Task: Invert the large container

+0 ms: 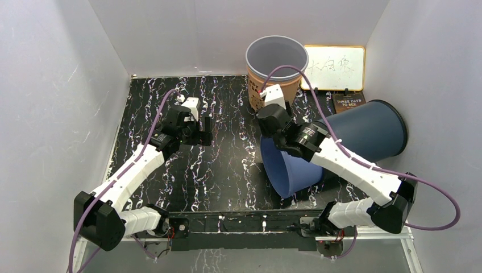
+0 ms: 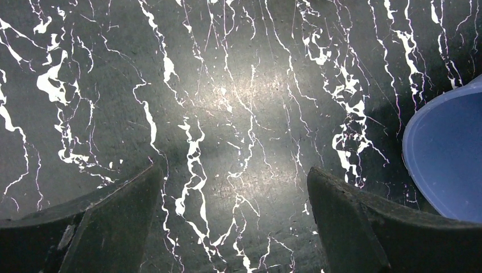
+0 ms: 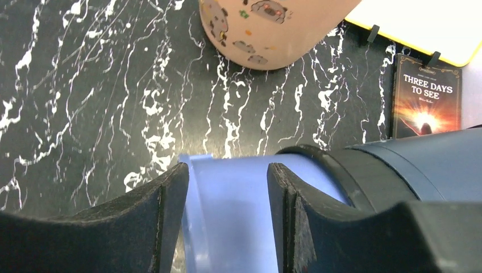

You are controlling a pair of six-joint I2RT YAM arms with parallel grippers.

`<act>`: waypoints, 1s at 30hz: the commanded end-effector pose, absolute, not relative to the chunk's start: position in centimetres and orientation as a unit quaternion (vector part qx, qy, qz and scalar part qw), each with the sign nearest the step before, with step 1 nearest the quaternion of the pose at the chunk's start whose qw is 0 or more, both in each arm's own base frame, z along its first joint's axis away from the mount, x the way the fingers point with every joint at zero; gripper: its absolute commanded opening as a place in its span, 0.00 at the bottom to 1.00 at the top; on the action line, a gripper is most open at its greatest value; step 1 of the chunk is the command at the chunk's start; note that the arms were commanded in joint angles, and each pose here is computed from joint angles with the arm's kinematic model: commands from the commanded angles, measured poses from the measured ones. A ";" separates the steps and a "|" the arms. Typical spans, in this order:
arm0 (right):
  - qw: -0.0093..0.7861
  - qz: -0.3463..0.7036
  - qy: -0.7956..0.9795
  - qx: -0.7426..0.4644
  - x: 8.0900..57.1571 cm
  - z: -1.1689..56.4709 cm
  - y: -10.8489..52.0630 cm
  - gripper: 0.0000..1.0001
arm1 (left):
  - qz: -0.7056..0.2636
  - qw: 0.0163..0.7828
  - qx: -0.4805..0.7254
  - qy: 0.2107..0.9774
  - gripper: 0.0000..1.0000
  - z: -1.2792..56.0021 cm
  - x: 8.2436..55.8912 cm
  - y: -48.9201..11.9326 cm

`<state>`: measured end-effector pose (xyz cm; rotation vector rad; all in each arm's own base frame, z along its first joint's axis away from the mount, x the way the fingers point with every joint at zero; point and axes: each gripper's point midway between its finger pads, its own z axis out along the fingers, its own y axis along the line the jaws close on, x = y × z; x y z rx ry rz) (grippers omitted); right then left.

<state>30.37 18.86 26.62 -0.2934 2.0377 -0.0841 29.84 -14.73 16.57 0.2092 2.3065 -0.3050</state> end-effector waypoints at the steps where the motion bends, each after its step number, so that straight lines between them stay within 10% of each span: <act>1: 0.537 -0.050 0.833 -0.119 27.8 30.3 18.3 0.50 | -0.121 0.400 0.076 0.906 0.98 17.0 29.6 -14.4; 24: 0.484 -0.215 0.832 -0.165 23.0 26.5 17.4 0.36 | -0.119 0.383 0.067 0.914 0.98 15.2 28.1 -13.9; 30: 0.488 -0.216 0.830 -0.161 23.2 25.9 17.4 0.19 | -0.120 0.380 0.063 0.915 0.98 14.6 27.7 -13.7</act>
